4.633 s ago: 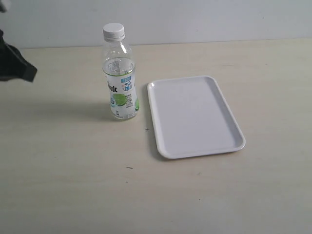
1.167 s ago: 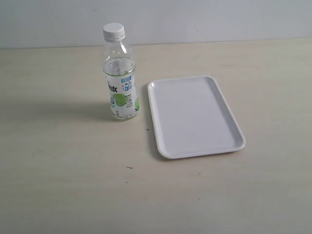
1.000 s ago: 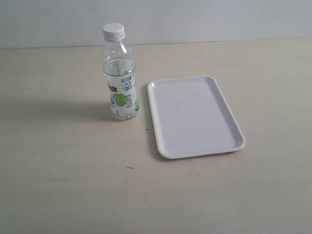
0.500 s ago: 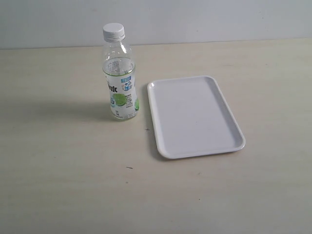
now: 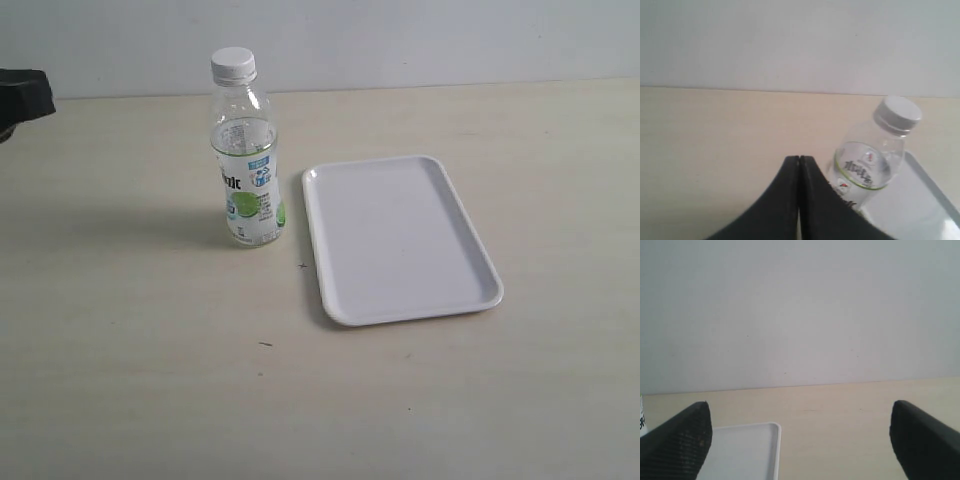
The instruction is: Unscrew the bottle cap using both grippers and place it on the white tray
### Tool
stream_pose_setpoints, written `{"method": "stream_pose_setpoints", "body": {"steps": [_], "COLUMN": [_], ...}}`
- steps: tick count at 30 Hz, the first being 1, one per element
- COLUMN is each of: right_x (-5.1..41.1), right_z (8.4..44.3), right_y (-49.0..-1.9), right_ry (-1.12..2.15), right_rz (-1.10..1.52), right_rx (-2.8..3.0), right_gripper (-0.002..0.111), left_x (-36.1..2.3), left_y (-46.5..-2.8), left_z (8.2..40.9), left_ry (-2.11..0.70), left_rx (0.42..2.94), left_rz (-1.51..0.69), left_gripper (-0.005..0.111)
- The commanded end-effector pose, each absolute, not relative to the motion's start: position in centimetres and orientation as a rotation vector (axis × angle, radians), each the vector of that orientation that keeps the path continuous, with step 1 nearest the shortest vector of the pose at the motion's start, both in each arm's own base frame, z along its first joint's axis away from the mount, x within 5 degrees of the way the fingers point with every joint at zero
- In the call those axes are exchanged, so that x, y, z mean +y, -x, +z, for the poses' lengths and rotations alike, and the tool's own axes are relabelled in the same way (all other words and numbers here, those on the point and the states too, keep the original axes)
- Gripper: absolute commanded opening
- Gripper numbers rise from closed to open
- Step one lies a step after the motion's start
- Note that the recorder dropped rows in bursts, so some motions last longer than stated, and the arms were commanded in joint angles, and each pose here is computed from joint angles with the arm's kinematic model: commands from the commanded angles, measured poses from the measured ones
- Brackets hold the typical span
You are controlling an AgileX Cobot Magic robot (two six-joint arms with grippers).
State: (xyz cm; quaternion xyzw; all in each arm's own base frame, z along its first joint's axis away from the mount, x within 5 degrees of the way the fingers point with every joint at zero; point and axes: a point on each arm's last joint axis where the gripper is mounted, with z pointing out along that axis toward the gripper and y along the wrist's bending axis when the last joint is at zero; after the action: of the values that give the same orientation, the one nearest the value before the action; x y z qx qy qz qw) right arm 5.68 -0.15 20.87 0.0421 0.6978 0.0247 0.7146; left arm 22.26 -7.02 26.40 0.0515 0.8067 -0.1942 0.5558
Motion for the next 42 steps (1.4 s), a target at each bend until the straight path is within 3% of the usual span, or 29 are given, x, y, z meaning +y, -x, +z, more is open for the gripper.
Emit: {"method": "stream_pose_setpoints", "body": {"steps": [1,10,19,27,42], "right_x": [-0.1,-0.1,-0.1,-0.1,-0.1], "right_z": [20.8,20.8,20.8,20.8,20.8], "right_y": [-5.6,-5.6,-5.6,-5.6,-5.6], "right_ry": [-0.093,-0.093,-0.093,-0.093,-0.093], "right_rz": [0.056,0.056,0.056,0.056,0.056], "right_rx": [1.539,1.539,1.539,1.539,1.539], "right_gripper": [0.091,0.091,0.091,0.091,0.091], "left_x": [-9.3,-9.6,-5.4,-5.3,-4.7], "left_y": [-21.6,-22.6,-23.4,-22.9,-22.9], "left_z": [26.2,22.4,23.8,22.8,21.9], "left_ry": [-0.389,-0.515,-0.381,-0.644,-0.706], "left_rx": [1.793,1.921,1.800,1.838,1.913], "left_rz": [-0.642,-0.626,-0.717,-0.564,-0.443], "left_gripper": [0.000,0.000,0.000,0.000,0.000]}}
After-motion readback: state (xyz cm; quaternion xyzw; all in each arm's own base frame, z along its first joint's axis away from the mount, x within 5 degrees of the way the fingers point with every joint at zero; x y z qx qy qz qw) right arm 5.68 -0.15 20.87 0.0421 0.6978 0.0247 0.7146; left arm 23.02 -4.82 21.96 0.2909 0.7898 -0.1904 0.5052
